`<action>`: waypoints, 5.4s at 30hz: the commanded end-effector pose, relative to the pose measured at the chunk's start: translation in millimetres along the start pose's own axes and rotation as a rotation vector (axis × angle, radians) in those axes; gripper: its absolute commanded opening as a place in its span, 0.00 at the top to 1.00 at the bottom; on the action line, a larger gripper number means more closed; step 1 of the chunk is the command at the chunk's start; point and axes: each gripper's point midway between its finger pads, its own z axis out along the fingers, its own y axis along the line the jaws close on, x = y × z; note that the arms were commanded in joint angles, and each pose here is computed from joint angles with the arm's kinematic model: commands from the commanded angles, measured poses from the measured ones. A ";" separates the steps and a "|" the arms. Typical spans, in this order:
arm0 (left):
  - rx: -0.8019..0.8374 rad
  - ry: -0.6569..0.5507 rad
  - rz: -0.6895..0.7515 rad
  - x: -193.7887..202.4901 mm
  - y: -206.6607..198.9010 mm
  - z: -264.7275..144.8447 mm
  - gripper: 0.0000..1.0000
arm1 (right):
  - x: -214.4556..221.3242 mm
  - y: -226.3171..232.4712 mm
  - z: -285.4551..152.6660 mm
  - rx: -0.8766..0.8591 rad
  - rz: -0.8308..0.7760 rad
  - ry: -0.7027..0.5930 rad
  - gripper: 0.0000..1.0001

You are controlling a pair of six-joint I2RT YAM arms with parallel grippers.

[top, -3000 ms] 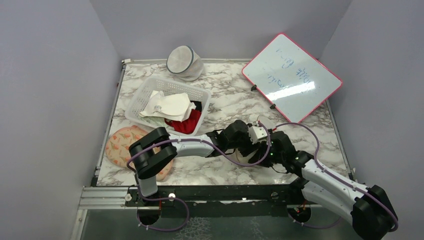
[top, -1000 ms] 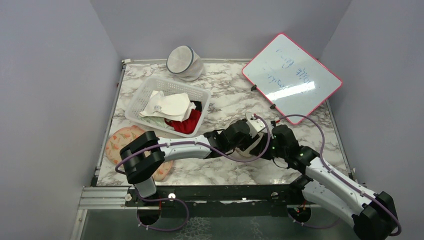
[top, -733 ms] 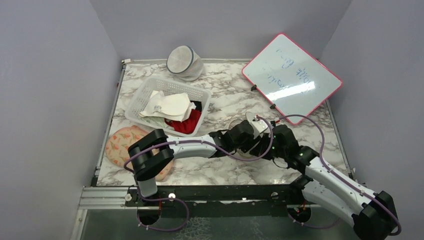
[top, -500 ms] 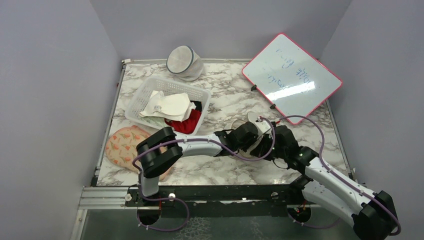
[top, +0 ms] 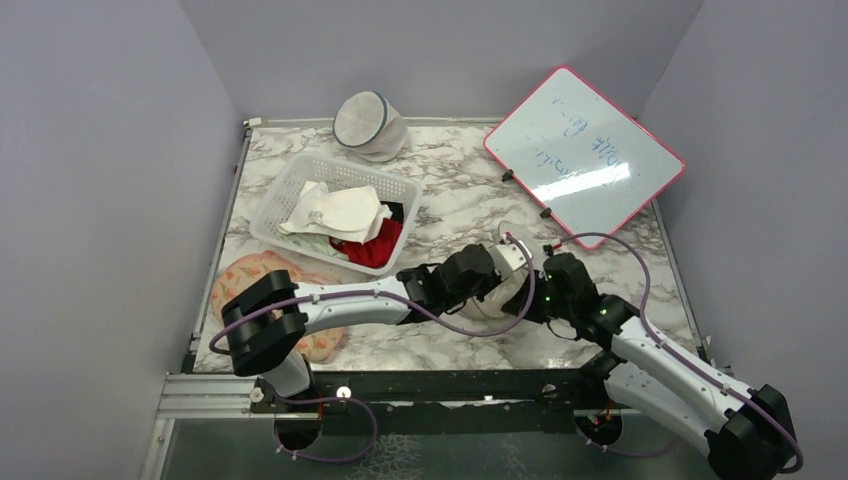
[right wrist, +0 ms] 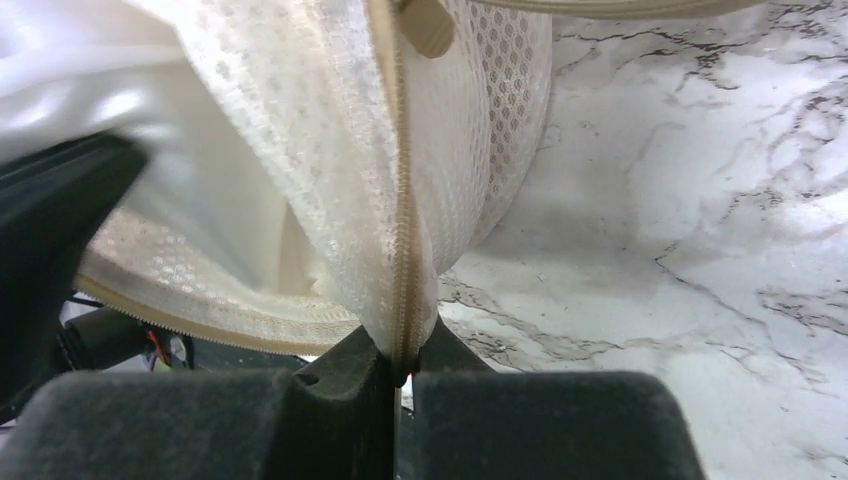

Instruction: Unzip the laundry bag and remove the bra

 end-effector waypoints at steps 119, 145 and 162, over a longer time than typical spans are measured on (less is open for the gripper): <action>0.033 -0.128 -0.664 -49.5 84.8 -102.8 0.37 | 25.4 16.8 5.1 -0.098 -0.065 0.170 0.73; -0.025 0.048 -0.406 1.7 -7.4 -48.2 0.39 | -52.6 -9.2 -15.5 0.238 -0.078 -0.130 0.46; -0.004 0.124 -0.361 15.6 -30.2 16.4 0.66 | -50.2 -8.8 -15.7 0.181 -0.028 -0.180 0.99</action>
